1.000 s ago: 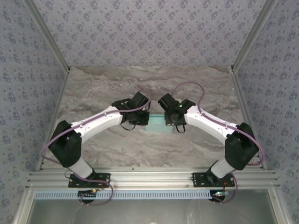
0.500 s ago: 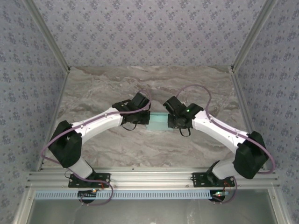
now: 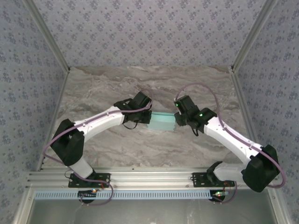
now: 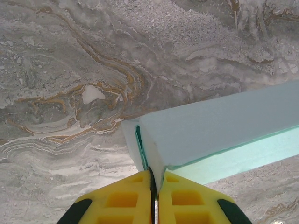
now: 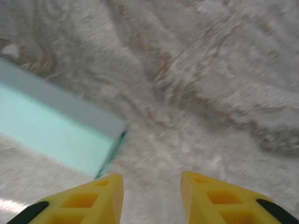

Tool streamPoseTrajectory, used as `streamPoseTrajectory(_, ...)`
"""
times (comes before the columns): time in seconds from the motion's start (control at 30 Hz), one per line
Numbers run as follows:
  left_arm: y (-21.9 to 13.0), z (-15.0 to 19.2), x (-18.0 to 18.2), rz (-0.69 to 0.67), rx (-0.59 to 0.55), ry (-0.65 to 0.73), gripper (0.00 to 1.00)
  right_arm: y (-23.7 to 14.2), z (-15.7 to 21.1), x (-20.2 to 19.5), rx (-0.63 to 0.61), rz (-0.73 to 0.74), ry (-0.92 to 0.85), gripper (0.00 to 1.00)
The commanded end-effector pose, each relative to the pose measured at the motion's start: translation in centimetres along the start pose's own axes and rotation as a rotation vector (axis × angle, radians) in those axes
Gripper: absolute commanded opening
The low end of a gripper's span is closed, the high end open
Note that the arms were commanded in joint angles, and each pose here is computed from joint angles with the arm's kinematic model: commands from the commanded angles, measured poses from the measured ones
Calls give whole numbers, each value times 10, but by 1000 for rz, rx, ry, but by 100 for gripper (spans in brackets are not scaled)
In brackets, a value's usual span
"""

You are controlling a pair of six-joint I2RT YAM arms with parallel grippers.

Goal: Fold the paper box

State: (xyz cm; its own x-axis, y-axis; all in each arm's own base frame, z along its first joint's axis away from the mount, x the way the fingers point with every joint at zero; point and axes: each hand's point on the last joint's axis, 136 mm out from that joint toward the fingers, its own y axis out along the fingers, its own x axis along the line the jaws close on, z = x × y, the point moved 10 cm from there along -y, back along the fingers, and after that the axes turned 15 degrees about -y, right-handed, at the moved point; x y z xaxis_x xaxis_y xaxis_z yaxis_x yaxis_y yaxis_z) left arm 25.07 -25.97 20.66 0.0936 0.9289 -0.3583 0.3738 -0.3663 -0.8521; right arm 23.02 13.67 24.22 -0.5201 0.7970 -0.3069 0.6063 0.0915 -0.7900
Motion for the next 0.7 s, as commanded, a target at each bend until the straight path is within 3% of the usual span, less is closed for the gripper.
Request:
streamPoseTrajectory(0.0,20,18,14,-110,120,40,9,-13,-11,-19,-193,-88,-104,48)
streamPoseTrajectory(0.17,22,19,15,-120,134,55,9,-31,-3,-30,-495,-273,-185,75)
streamPoseTrajectory(0.27,22,19,15,-120,139,67,9,-25,-1,-18,-582,-354,-339,90)
streamPoseTrajectory(0.43,22,18,13,-122,144,77,9,-3,1,4,-604,-419,-571,97)
streamPoseTrajectory(0.53,23,19,14,-111,146,72,9,12,-2,19,-614,-310,-731,100)
streamPoseTrajectory(0.67,26,21,14,-109,164,78,9,24,-11,19,-635,-235,-803,97)
